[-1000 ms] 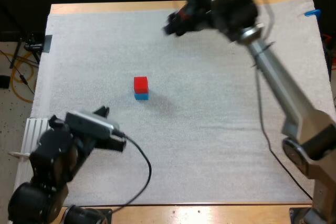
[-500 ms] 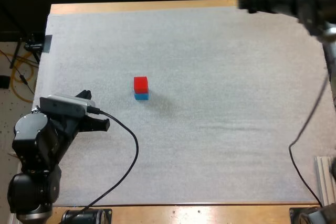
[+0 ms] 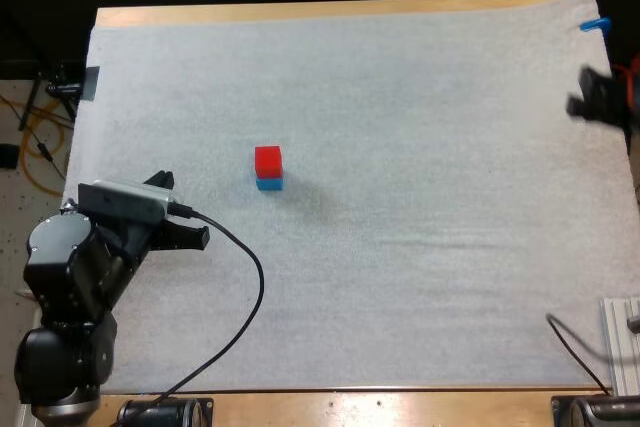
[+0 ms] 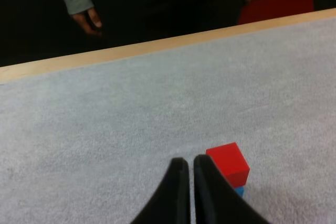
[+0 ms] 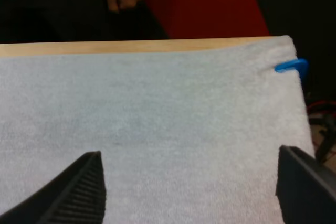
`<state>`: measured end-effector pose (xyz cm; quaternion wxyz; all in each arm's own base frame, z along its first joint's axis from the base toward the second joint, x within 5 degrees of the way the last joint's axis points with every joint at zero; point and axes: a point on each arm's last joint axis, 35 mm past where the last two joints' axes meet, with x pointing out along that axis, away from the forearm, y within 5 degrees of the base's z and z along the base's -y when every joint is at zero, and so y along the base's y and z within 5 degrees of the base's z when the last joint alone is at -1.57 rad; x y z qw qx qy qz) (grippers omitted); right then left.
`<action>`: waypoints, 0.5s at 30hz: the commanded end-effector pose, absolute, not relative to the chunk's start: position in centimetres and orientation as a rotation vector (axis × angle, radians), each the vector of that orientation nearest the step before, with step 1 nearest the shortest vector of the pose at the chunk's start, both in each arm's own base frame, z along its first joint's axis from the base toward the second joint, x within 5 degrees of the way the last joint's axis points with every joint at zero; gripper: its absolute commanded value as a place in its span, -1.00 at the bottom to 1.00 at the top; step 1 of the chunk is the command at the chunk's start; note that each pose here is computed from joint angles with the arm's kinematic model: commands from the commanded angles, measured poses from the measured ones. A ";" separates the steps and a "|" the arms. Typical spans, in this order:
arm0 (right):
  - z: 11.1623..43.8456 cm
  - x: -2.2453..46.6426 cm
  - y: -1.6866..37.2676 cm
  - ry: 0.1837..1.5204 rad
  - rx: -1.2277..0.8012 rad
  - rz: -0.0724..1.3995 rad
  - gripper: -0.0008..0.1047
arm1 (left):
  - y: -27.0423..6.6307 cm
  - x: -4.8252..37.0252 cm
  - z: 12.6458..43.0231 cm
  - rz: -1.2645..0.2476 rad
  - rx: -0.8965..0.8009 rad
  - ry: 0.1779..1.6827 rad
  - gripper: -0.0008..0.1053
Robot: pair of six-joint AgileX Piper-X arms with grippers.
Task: Stack red cube on blue cube
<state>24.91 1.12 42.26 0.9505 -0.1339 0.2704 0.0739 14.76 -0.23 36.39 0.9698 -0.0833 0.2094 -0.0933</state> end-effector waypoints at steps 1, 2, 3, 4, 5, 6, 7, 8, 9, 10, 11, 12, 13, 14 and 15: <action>42.5 22.7 0.9 0.485 -0.293 0.147 0.26 | -0.3 14.3 36.8 -0.204 -0.151 0.405 -0.98; 42.2 21.0 0.8 0.458 -0.298 0.144 0.26 | -0.4 14.0 36.8 -0.210 -0.147 0.406 -0.98; 41.9 19.8 0.8 0.439 -0.305 0.142 0.26 | -0.6 13.7 36.9 -0.220 -0.145 0.408 -0.98; 41.9 18.7 0.7 0.417 -0.309 0.140 0.26 | -0.7 13.5 36.9 -0.227 -0.141 0.408 -0.98; 41.5 17.5 0.8 0.403 -0.311 0.141 0.26 | -0.8 12.9 37.0 -0.240 -0.135 0.406 -0.98; 40.9 16.2 0.7 0.392 -0.312 0.139 0.26 | -1.0 12.2 37.1 -0.249 -0.127 0.403 -0.98; 40.6 15.5 0.7 0.384 -0.312 0.138 0.26 | -1.0 12.0 37.1 -0.252 -0.126 0.405 -0.98; 40.1 14.2 0.6 0.367 -0.312 0.135 0.26 | -1.1 11.2 37.2 -0.255 -0.123 0.398 -0.98; 39.6 12.9 0.6 0.346 -0.313 0.132 0.26 | -1.1 10.3 37.4 -0.254 -0.121 0.382 -0.98; 39.2 12.5 0.6 0.347 -0.313 0.132 0.26 | -1.1 9.9 37.5 -0.254 -0.119 0.373 -0.98; 38.8 11.4 0.5 0.328 -0.311 0.129 0.26 | -1.0 8.9 37.6 -0.244 -0.115 0.352 -0.98; 38.4 10.5 0.5 0.311 -0.307 0.126 0.26 | -0.9 8.0 37.8 -0.229 -0.111 0.333 -0.98; 38.3 9.7 0.5 0.291 -0.307 0.122 0.26 | -0.9 7.5 37.8 -0.222 -0.108 0.322 -0.98; 38.0 8.8 0.5 0.271 -0.308 0.119 0.26 | -0.8 6.6 37.9 -0.213 -0.105 0.304 -0.98; 37.7 7.9 0.4 0.252 -0.308 0.117 0.26 | -0.8 5.5 38.0 -0.213 -0.103 0.281 -0.98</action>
